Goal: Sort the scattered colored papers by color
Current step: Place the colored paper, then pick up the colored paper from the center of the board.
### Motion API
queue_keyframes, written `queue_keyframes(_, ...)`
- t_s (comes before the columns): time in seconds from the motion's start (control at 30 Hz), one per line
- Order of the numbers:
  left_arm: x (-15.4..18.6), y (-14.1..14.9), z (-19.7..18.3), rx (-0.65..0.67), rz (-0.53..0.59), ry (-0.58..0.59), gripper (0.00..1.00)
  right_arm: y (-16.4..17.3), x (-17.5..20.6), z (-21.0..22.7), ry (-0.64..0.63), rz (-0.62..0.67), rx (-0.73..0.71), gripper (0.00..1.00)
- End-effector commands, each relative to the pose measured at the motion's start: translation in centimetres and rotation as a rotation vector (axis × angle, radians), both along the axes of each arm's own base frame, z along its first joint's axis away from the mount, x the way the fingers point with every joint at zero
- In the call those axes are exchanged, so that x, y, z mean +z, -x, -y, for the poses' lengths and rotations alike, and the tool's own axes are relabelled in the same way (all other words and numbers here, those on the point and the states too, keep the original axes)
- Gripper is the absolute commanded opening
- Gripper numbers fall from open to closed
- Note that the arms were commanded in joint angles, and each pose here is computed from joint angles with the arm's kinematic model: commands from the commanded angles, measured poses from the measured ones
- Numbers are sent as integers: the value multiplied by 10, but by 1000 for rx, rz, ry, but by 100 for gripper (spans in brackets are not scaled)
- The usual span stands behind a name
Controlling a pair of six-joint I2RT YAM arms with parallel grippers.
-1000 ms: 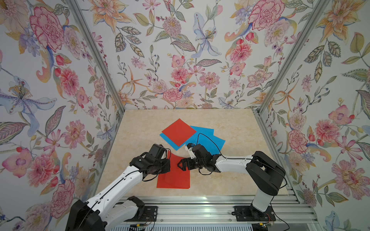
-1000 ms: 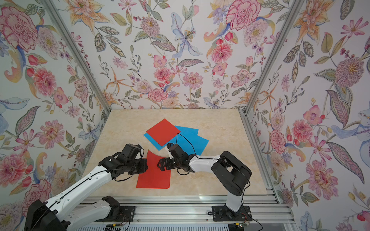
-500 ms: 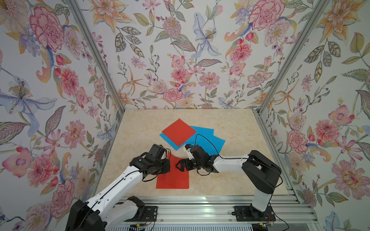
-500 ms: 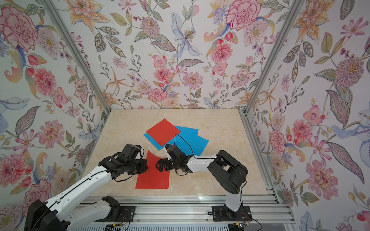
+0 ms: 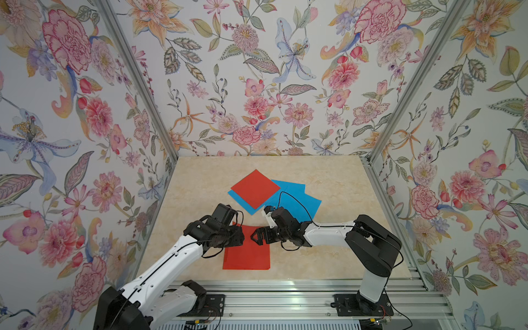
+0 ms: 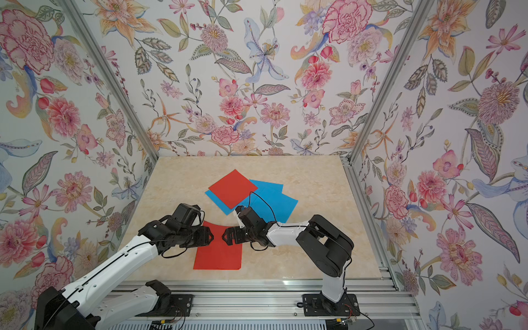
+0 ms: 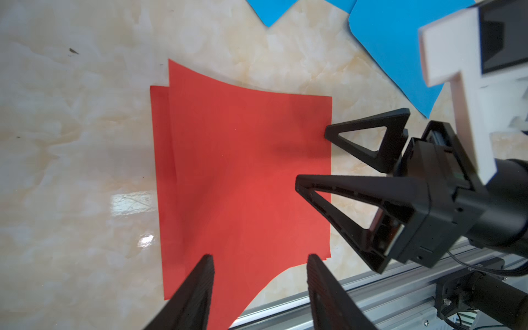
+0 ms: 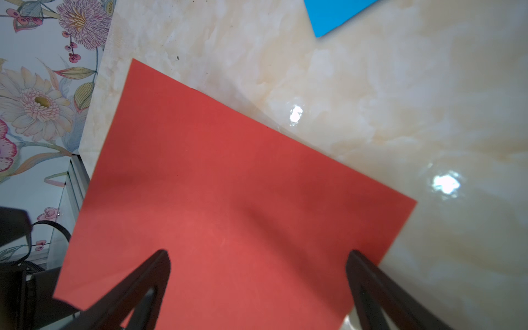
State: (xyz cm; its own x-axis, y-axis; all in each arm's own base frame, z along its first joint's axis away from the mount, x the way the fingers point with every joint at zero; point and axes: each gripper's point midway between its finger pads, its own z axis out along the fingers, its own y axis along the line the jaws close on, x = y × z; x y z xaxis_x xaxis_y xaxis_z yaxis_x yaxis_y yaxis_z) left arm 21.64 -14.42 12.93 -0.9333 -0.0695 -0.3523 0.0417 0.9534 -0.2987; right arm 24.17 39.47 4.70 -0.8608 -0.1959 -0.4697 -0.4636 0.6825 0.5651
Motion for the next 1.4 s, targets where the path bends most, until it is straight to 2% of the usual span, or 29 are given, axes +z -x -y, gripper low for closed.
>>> queue_keyframes(0.0,23,-19,-16,-26,75,-160,57,6,-10,3,40,-29,1,100)
queue_keyframes(0.13,37,-55,-20,-12,119,-250,59,3,-3,2,37,-17,-7,100)
queue_keyframes(0.23,39,-88,-16,-16,136,-257,60,-8,17,-3,43,29,0,100)
queue_keyframes(0.37,30,-136,-13,34,153,-122,60,-39,54,-7,57,118,7,100)
queue_keyframes(0.47,20,-168,-13,70,182,-71,60,-74,71,-6,38,139,-4,100)
queue_keyframes(0.6,8,-203,-12,117,190,-5,58,-128,77,3,20,143,-24,100)
queue_keyframes(0.77,-10,-240,-4,207,216,154,57,-192,66,16,-16,108,-61,100)
queue_keyframes(0.87,-23,-256,1,232,213,198,56,-216,53,20,-24,92,-74,100)
queue_keyframes(1.07,-43,-271,2,253,185,204,56,-249,33,23,-35,65,-101,100)
queue_keyframes(1.37,-66,-273,-1,279,139,194,55,-263,16,14,-60,31,-100,100)
